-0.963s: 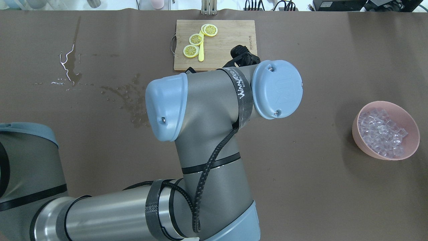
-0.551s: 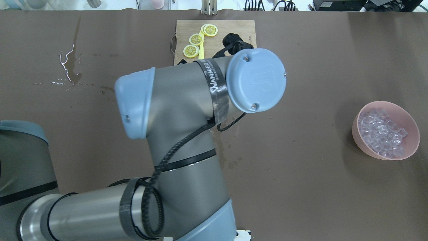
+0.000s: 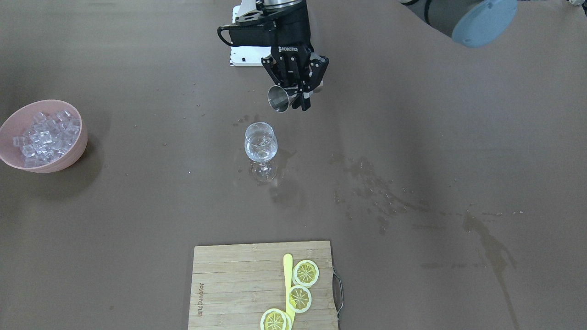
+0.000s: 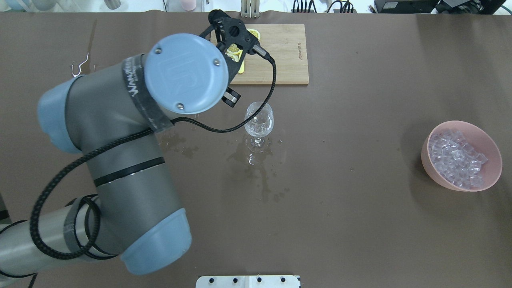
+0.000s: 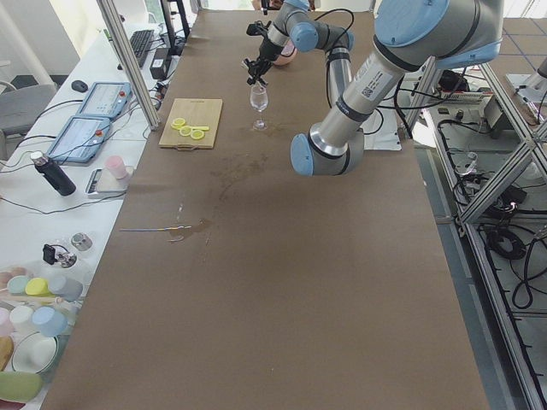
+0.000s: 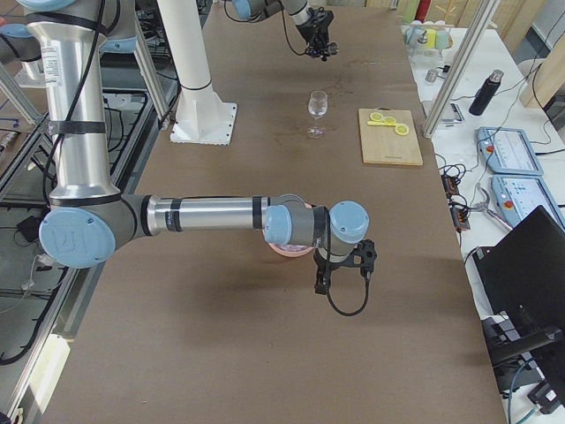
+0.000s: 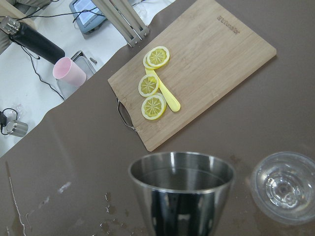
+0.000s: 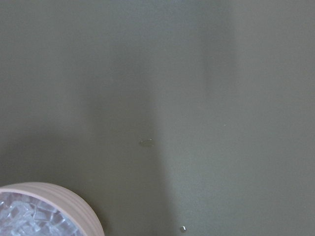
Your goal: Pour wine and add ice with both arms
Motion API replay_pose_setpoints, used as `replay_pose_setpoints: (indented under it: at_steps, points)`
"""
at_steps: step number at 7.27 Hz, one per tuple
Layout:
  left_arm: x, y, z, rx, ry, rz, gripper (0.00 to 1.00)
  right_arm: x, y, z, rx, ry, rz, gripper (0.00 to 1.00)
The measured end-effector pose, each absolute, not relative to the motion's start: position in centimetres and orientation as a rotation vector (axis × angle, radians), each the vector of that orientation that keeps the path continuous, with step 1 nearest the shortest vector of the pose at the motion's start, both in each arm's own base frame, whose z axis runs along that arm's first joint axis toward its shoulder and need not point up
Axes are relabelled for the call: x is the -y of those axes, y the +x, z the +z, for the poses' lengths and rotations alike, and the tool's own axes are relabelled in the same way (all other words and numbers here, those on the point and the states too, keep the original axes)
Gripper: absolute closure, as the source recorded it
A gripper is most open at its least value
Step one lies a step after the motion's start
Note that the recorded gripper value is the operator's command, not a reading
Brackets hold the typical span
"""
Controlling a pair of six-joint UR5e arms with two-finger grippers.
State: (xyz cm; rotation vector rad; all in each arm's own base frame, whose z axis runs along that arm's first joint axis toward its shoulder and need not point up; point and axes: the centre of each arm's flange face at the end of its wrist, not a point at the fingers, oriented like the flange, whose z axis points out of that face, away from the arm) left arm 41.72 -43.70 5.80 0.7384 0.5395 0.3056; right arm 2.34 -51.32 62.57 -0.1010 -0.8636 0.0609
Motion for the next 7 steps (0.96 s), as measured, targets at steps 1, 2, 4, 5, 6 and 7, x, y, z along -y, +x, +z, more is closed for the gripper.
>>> replay_pose_setpoints:
  at_steps: [1,2,4,5,6,7]
  points:
    - [44.6,40.6,8.2,-0.585,0.776,0.267,1.00,51.7,2.3,62.1,0.865,-0.092,0.056,0.00]
    - [45.3,39.7,11.0,-0.642,0.816,0.217,1.00,52.0,2.2,61.8,0.861,-0.088,0.052,0.00]
    - [45.8,37.9,17.2,-0.780,0.893,0.095,1.00,52.4,1.7,61.3,0.858,-0.084,0.040,0.00]
    - [46.1,37.4,19.6,-0.837,0.913,0.039,1.00,52.9,1.4,60.9,0.857,-0.078,0.031,0.00]
    - [46.6,37.6,21.9,-0.885,0.925,-0.026,1.00,53.2,1.2,60.6,0.859,-0.076,0.027,0.00]
    - [47.3,38.1,24.8,-0.924,0.939,-0.088,1.00,53.3,1.1,60.3,0.863,-0.073,0.023,0.00]
